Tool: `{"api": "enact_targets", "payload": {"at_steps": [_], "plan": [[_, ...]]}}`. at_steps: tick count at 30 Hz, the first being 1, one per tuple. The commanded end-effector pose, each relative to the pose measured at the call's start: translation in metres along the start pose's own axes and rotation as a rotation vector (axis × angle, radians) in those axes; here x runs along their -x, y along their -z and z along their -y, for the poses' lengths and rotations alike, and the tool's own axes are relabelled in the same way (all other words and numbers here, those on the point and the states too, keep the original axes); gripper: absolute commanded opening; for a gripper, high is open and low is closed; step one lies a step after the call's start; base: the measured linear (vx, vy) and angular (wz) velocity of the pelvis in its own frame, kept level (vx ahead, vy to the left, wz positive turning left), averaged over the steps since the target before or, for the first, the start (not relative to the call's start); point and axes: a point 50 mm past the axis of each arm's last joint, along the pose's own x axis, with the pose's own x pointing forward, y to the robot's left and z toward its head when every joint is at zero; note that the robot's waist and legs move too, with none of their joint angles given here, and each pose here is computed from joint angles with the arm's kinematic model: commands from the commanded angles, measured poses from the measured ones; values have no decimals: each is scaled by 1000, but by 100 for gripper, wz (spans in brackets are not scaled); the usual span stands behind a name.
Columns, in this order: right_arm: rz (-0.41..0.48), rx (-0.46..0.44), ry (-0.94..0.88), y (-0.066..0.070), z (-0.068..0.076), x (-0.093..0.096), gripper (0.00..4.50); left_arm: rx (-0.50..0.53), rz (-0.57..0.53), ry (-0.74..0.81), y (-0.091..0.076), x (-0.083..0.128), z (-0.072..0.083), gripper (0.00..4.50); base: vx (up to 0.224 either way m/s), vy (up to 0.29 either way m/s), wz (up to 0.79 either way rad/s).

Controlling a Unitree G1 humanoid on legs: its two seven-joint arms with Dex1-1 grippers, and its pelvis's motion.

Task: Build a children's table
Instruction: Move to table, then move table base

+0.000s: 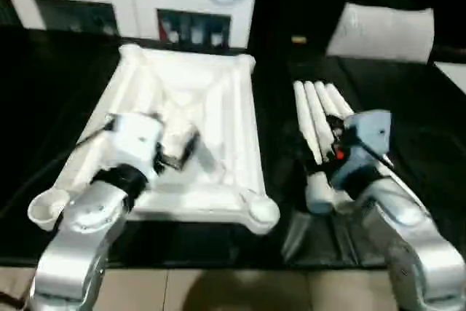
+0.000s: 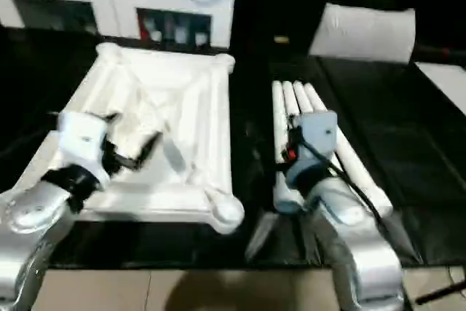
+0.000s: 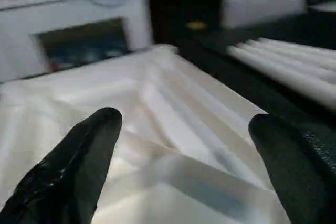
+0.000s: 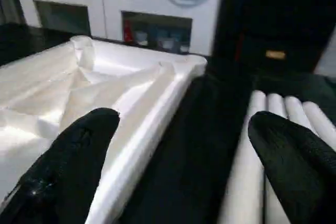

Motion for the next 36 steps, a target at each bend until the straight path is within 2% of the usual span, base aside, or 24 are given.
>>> {"api": "enact_targets", "payload": {"at_steps": [1,2,6,10,11,13,16,21,25,26,27,30,31,36], "plan": [[11,34,15,-7,7,3,448,-26,-26,95,2,-3,2,447,-111,-34,-7],[-15,47,6,-8,13,5,448,-118,-64,146,7,-7,-1,447,-100,-38,-4],[-35,85,-37,-10,19,6,448,-218,-91,192,12,-11,-5,447,-90,-34,-2],[-101,150,-179,-12,24,12,449,-182,-102,327,7,-19,-9,447,-53,-16,0],[-105,151,-188,-12,24,12,450,-183,-103,334,6,-19,-9,412,0,0,0],[-135,168,-246,-11,24,16,450,-224,-117,391,7,-22,-10,412,0,0,0],[-170,204,-295,-9,24,18,450,-224,-185,413,16,-28,-17,379,0,0,0],[-174,199,-334,-10,24,17,450,-221,-224,458,22,-30,-21,339,0,0,0],[-188,205,-422,-10,18,17,450,-212,-314,531,32,-33,-33,310,0,0,0],[-189,204,-429,-9,17,17,450,-208,-319,537,32,-33,-34,310,0,0,0],[-191,201,-436,-9,16,17,450,-204,-323,545,33,-34,-34,286,0,0,0],[-204,196,-456,-7,14,17,450,-214,-338,581,35,-35,-35,276,0,0,0],[-218,190,-461,-5,13,18,450,-222,-349,598,36,-36,-36,251,0,0,0],[-225,193,-478,-4,12,19,450,-244,-384,653,40,-38,-36,230,0,0,0]]}}
